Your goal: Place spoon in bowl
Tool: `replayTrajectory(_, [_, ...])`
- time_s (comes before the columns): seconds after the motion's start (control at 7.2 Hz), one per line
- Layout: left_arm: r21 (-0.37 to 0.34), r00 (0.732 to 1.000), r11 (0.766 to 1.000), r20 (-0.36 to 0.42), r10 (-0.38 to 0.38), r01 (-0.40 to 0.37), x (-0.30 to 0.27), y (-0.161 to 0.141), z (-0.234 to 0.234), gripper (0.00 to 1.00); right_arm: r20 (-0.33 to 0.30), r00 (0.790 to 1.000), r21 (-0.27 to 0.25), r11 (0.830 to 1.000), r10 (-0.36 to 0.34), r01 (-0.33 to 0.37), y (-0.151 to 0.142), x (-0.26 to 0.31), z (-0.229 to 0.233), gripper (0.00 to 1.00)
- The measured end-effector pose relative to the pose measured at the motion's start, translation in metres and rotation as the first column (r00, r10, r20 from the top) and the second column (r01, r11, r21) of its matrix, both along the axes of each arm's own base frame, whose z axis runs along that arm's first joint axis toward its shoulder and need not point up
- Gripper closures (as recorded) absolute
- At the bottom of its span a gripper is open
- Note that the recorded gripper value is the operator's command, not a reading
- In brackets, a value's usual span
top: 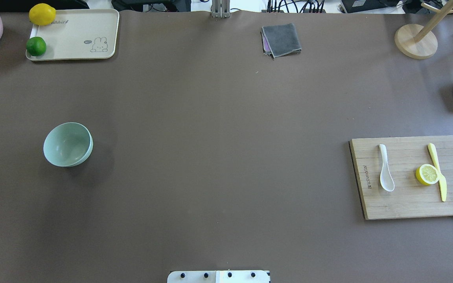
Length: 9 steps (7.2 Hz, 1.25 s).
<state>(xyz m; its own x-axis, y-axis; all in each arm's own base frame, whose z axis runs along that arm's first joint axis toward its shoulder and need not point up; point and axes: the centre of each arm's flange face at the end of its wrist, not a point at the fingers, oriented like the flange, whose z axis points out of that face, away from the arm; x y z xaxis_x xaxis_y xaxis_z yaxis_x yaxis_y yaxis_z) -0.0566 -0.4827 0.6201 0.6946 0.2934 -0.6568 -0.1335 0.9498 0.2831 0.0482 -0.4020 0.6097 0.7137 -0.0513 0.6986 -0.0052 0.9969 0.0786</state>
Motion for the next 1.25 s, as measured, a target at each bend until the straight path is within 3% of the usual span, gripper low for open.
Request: replayTrajectory(1.25, [-0.009, 1.000, 1.000, 0.000, 0.002, -0.002, 0.0004, 0.0087, 0.0068, 0.02, 0.013, 1.000, 0.005, 1.000, -0.007, 0.007, -0.0015, -0.0025, -0.0043, 0.00])
